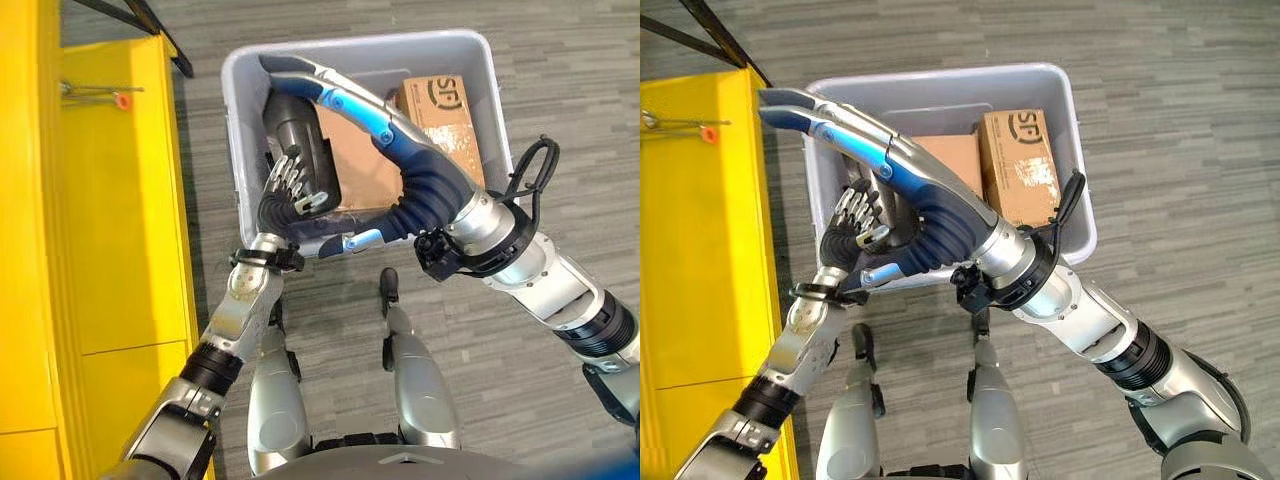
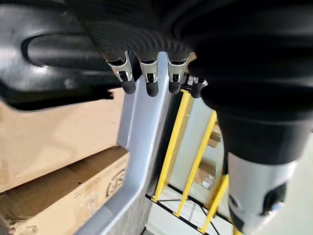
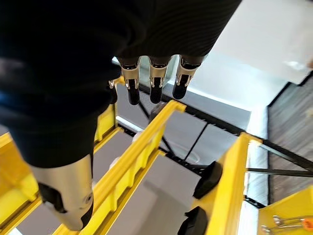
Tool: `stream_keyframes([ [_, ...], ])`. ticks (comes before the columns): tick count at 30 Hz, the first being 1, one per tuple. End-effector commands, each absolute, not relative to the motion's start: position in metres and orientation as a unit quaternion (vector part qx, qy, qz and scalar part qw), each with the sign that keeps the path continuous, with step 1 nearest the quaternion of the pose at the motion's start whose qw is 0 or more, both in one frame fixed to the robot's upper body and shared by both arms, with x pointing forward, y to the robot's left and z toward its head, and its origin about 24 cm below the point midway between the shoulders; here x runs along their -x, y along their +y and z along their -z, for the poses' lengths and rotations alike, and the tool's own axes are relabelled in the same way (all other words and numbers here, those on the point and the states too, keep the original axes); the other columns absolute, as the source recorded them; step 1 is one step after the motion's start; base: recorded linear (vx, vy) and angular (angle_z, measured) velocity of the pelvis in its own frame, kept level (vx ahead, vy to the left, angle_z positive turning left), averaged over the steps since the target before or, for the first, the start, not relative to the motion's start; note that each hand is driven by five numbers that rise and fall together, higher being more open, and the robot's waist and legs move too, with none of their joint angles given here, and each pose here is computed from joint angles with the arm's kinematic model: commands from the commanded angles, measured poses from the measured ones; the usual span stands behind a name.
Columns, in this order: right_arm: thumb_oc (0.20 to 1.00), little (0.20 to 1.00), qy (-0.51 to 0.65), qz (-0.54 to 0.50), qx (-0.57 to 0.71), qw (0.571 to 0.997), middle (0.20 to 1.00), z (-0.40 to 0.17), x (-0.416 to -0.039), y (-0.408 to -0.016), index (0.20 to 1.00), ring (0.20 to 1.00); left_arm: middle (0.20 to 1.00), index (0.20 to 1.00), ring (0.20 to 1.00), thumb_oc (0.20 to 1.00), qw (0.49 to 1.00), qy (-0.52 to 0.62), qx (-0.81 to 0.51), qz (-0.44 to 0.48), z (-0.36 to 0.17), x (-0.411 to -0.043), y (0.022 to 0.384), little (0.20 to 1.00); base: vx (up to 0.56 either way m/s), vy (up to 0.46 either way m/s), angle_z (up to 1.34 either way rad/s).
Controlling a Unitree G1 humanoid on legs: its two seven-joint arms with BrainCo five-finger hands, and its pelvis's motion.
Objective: Move parts from the plastic box to the shelf.
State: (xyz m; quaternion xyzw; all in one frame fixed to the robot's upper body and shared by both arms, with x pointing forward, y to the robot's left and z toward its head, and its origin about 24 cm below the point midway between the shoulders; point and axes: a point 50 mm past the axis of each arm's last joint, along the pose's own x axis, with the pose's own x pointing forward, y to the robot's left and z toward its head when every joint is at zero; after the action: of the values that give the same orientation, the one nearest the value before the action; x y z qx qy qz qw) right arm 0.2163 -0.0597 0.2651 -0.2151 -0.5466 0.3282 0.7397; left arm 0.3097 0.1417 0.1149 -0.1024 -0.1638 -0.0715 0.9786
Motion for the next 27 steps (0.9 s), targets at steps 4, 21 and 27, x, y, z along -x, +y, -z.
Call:
stream_keyframes([
  [4,1.000,1.000,-0.610,-0.288,0.158,0.721,1.000,-0.285,-0.200,-0.065,1.000,1.000,1.000,1.000,1.000,1.000,0.970,-0.231,0.073,-0.005,-0.140,-0.324,0.146,1.000,-0.08,-0.049,-0.05],
  [21,1.000,1.000,-0.552,-0.196,0.158,0.795,1.000,-0.263,-0.232,-0.091,1.000,1.000,1.000,1.000,1.000,1.000,0.945,-0.315,0.020,-0.082,-0.181,-0.334,0.151,1.000,-0.01,-0.002,0.00],
  [27,1.000,1.000,-0.537,-0.191,0.146,0.809,1.000,-0.258,-0.237,-0.095,1.000,1.000,1.000,1.000,1.000,1.000,0.948,-0.310,0.007,-0.075,-0.188,-0.347,0.140,1.000,0.00,0.000,0.00],
])
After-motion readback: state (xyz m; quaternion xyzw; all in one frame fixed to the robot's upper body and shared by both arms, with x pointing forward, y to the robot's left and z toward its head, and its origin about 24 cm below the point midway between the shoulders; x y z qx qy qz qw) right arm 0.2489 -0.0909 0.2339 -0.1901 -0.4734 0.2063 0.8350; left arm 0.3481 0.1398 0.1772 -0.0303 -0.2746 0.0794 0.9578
